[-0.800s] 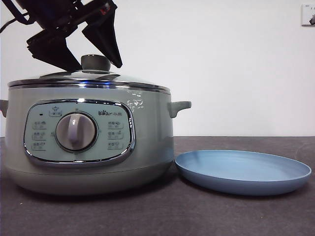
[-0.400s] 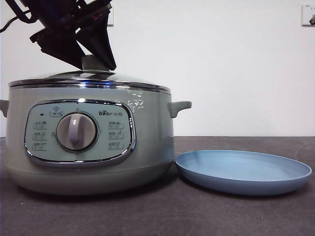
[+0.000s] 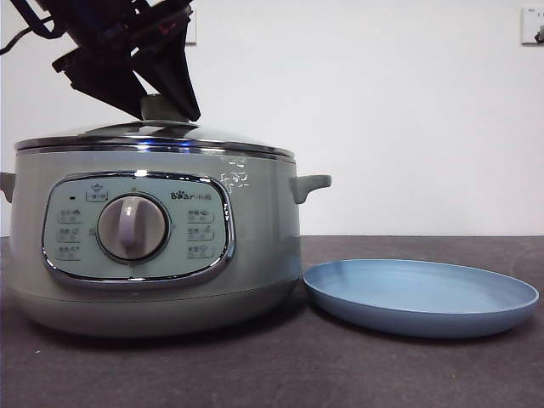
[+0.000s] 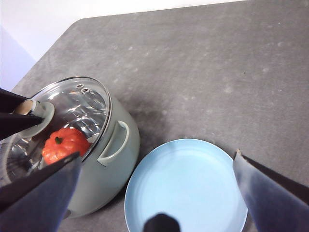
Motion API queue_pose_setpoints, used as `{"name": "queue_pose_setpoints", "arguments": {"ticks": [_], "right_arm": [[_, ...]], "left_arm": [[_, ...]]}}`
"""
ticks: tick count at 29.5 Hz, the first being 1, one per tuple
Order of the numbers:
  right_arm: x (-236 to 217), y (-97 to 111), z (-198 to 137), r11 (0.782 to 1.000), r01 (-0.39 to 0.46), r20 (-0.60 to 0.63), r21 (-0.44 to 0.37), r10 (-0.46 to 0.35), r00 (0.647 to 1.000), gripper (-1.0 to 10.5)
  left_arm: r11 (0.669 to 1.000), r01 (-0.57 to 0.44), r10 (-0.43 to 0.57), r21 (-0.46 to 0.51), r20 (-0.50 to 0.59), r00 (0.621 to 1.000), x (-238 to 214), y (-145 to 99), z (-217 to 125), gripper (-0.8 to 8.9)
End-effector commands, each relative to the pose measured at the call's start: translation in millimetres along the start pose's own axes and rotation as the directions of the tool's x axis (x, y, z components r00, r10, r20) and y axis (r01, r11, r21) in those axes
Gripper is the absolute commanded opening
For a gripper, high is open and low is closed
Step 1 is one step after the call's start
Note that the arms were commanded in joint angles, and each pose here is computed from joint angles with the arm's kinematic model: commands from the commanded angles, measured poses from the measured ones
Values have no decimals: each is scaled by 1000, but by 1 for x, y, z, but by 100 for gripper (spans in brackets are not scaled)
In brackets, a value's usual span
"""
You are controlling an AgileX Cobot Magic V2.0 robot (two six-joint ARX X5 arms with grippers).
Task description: Take the pumpkin out from the steamer,put the pumpkin in the blue plate,close the lid
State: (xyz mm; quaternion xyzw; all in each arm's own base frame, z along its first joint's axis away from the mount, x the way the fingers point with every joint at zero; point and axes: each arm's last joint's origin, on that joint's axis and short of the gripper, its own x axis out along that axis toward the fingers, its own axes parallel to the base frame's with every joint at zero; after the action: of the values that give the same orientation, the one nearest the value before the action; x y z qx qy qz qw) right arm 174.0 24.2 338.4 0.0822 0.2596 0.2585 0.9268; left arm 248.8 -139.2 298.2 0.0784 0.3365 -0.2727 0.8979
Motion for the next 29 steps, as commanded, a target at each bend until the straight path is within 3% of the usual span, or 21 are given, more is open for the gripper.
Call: {"name": "queue_pose_setpoints", "arguments": {"ticks": [1, 10, 15, 20, 24, 29], "right_arm": [[0, 1, 1, 1000, -5, 7, 0, 5, 1000, 536], [15, 11, 11, 995, -80, 57, -66, 84, 995, 536], [42, 28, 18, 980, -174, -18, -92, 173, 985, 536], [79, 54, 28, 961, -227, -108, -159, 212, 971, 537], [108, 77, 34, 932, -300, -175, -204, 267, 948, 548], [142, 107, 40, 890, -382, -260, -249, 318, 912, 614]], "left_arm": [[1000, -5, 3, 23, 102, 995, -19, -2, 18, -9], [999, -12, 4, 36, 236, 972, -72, -6, 45, -9], [999, -30, 17, 36, 308, 951, -104, -8, 45, -9], [988, -152, 135, 21, 340, 931, -137, -7, 35, -9], [972, -237, 223, -4, 358, 907, -164, -7, 24, -9], [899, -434, 425, -65, 377, 823, -201, -4, 5, -9]]}}
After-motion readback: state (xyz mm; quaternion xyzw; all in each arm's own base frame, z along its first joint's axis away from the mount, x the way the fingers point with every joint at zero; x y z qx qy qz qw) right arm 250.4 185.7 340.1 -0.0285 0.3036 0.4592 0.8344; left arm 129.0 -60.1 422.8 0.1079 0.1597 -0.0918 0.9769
